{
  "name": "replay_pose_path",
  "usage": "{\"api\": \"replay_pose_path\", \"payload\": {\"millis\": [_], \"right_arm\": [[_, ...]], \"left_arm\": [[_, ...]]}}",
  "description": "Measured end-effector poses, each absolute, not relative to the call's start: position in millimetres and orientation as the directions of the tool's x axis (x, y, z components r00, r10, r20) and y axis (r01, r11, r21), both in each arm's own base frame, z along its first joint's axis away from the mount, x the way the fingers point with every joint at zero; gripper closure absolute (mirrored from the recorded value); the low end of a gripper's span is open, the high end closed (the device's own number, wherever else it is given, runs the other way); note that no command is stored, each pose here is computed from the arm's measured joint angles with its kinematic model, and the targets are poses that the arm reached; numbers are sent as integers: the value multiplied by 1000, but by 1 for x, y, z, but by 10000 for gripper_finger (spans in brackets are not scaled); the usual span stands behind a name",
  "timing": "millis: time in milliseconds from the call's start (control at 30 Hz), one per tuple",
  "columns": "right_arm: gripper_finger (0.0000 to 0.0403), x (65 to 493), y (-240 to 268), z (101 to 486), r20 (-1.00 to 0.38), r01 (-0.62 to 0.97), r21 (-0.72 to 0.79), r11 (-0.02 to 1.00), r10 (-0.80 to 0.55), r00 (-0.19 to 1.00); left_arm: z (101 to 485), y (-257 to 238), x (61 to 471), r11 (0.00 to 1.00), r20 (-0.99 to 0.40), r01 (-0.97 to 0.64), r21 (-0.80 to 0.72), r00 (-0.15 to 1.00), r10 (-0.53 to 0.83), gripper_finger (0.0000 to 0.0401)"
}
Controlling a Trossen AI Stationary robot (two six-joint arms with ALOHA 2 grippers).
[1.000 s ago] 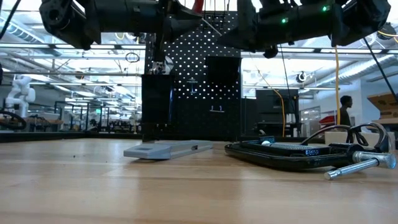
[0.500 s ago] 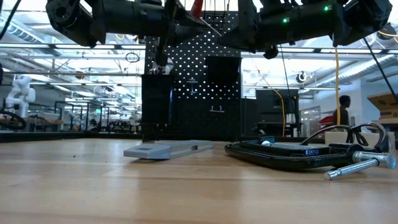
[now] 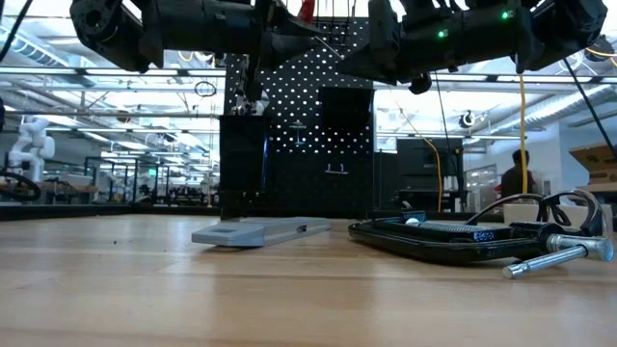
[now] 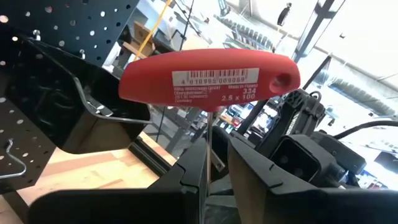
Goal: Hang tools onto peg board
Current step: Hang the red allen wrench on the peg board
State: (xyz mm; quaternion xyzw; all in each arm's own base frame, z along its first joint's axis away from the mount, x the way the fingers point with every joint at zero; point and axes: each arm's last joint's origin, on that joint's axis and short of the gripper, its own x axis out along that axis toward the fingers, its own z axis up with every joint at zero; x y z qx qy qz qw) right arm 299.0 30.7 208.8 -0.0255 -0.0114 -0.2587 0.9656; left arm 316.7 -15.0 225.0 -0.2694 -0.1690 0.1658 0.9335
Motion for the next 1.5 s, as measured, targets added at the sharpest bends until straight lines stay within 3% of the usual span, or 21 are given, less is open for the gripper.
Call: {"api": "replay_pose_path", "payload": {"millis": [933,1233,1500], "right_arm": [[403,299,27,205,3,507,-42,861,-507,862],[403,299,27,205,4,506,-42,862,-506,862],[403,299,27,205,4,504,-46,862,-505,863]], "left_arm": [[225,-2,317,787,230,-246,-566,869,438,341],[225,-2,317,798,231,-256,-545,870,436,396],[225,-2,317,802,231,-259,-538,870,436,399]]}}
